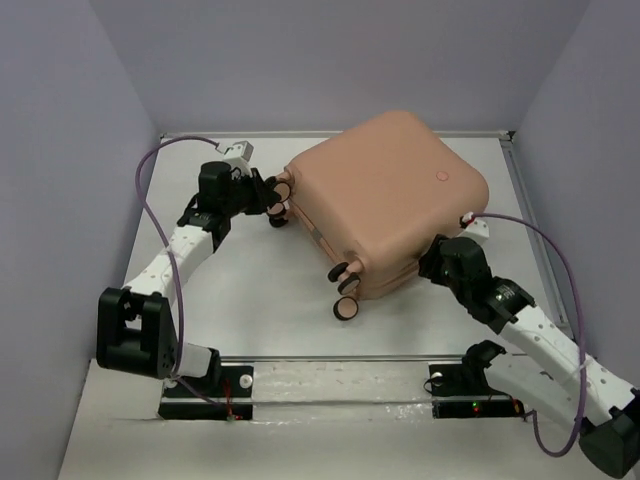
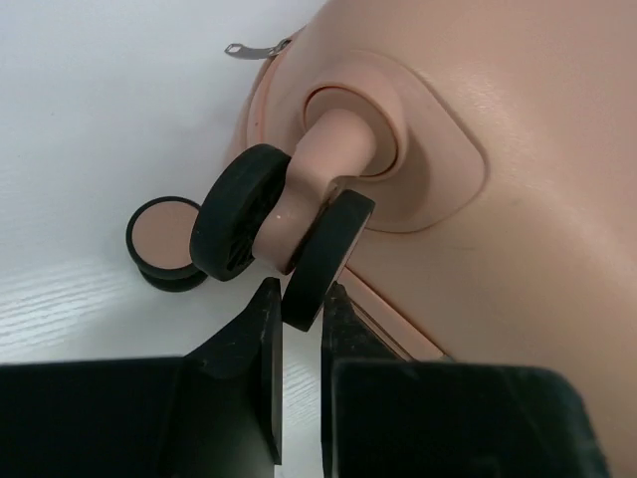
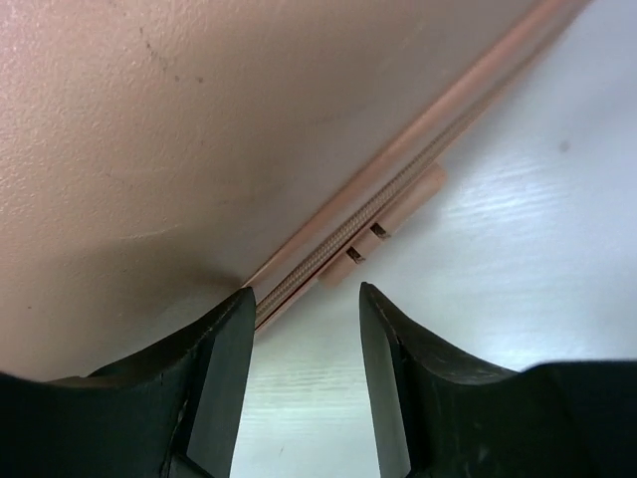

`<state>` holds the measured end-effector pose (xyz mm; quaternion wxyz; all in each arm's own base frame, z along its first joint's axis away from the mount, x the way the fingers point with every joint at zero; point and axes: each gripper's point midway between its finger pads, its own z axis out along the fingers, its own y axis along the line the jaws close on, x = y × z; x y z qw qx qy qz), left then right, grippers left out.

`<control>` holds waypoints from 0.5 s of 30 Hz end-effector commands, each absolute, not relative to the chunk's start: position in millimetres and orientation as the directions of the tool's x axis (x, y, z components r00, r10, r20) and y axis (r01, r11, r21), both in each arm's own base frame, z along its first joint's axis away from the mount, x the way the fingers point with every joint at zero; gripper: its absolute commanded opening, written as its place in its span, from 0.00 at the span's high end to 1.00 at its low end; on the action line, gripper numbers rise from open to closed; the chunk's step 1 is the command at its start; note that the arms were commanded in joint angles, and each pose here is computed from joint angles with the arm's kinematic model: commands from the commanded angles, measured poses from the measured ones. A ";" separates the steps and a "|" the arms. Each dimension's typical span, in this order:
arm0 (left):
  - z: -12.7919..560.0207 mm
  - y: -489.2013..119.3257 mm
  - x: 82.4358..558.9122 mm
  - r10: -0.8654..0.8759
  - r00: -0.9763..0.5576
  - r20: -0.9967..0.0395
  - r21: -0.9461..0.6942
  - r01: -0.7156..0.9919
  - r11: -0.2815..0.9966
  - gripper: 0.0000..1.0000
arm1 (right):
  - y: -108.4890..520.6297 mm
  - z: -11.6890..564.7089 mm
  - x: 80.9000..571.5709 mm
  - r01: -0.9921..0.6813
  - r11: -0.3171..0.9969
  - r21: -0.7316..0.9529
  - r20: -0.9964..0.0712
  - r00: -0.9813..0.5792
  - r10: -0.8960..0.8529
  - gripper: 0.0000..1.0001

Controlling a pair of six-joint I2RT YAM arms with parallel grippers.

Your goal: Pack the luggage

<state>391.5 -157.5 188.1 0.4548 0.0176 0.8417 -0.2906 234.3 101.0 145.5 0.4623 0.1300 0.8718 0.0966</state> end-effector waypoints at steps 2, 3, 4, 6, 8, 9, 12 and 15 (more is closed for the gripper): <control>224.7 -160.9 363.6 -0.352 -0.509 -0.786 -0.527 0.253 0.812 0.94 | 104.2 169.4 291.0 0.035 0.953 0.301 -0.851 -0.441 0.285 0.48; 217.4 -157.7 362.9 -0.352 -0.515 -0.782 -0.522 0.230 0.821 0.94 | 109.5 167.0 292.7 0.012 0.956 0.294 -0.846 -0.462 0.266 0.48; 218.1 -163.5 357.2 -0.351 -0.518 -0.780 -0.525 0.237 0.817 0.94 | 115.5 173.1 299.8 -0.011 0.954 0.300 -0.852 -0.453 0.263 0.48; 219.9 -163.8 347.0 -0.367 -0.509 -0.779 -0.533 0.228 0.815 0.94 | 126.7 179.4 311.5 -0.054 0.954 0.294 -0.858 -0.455 0.239 0.48; 225.2 -168.1 336.5 -0.378 -0.503 -0.778 -0.546 0.243 0.802 0.94 | 128.5 188.0 321.0 -0.076 0.951 0.299 -0.870 -0.431 0.239 0.49; 219.8 -168.7 331.3 -0.375 -0.509 -0.774 -0.546 0.237 0.804 0.94 | 129.6 191.1 327.2 -0.084 0.949 0.303 -0.873 -0.425 0.241 0.49; 220.2 -181.0 306.9 -0.370 -0.514 -0.774 -0.557 0.274 0.784 0.94 | 134.3 194.5 336.7 -0.146 0.942 0.303 -0.875 -0.435 0.214 0.49; 215.7 -195.1 277.9 -0.363 -0.528 -0.768 -0.572 0.309 0.760 0.94 | 145.3 202.7 355.1 -0.215 0.931 0.296 -0.881 -0.439 0.178 0.48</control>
